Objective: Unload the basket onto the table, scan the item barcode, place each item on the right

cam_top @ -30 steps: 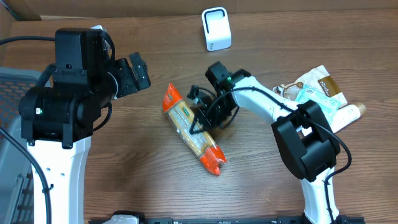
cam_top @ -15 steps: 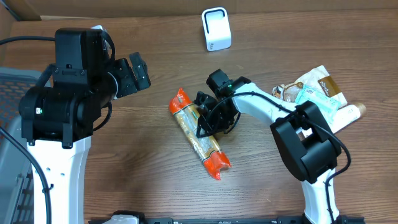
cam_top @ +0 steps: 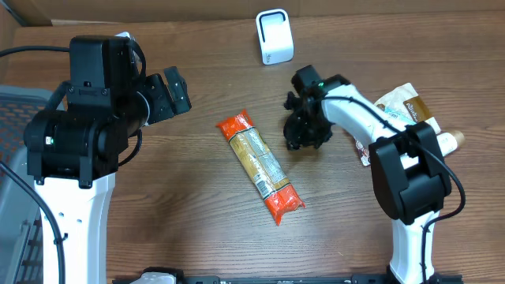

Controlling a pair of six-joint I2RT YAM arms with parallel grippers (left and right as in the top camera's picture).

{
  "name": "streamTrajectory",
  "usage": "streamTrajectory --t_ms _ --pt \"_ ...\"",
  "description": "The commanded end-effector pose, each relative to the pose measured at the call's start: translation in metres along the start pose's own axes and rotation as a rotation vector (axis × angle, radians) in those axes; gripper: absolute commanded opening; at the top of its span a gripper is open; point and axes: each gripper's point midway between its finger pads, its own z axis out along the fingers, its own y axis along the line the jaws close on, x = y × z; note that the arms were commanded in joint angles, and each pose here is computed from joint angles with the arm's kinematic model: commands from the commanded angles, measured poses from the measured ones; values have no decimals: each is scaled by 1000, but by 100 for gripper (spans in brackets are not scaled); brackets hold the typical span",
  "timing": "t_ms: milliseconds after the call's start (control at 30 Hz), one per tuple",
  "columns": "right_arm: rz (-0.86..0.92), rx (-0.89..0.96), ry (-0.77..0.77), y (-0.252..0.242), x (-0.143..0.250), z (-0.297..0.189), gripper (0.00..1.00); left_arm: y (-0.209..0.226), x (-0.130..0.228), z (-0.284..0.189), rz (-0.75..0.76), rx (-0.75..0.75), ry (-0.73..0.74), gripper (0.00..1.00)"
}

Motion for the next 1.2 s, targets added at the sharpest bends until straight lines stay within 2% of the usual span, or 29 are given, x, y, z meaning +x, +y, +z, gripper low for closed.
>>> streamTrajectory --t_ms 0,133,333,467,633,767,933,1033,1167 --pt "-115 -109 -20 28 -14 -31 53 1 -4 -3 -10 -1 -16 100" --pt "-187 -239 31 78 -1 -56 50 1 -4 -3 -10 -1 -16 100" --pt "-176 -265 141 133 32 -35 48 1 -4 -3 -10 -1 -16 100" --pt "-154 -233 246 163 69 -12 54 1 -4 -3 -10 -1 -16 100" --pt "-172 -202 325 176 98 1 61 1 -4 -3 -10 -1 -16 99" --pt "-138 -145 361 163 109 11 63 1 -4 -3 -10 -1 -16 100" --pt "-80 -4 403 124 123 27 63 1 -4 -3 -10 -1 -16 100" --pt "-20 96 384 89 115 25 62 1 -4 -3 -10 -1 -16 100" --pt "11 212 274 38 82 21 64 1 -4 -3 -10 -1 -16 100"
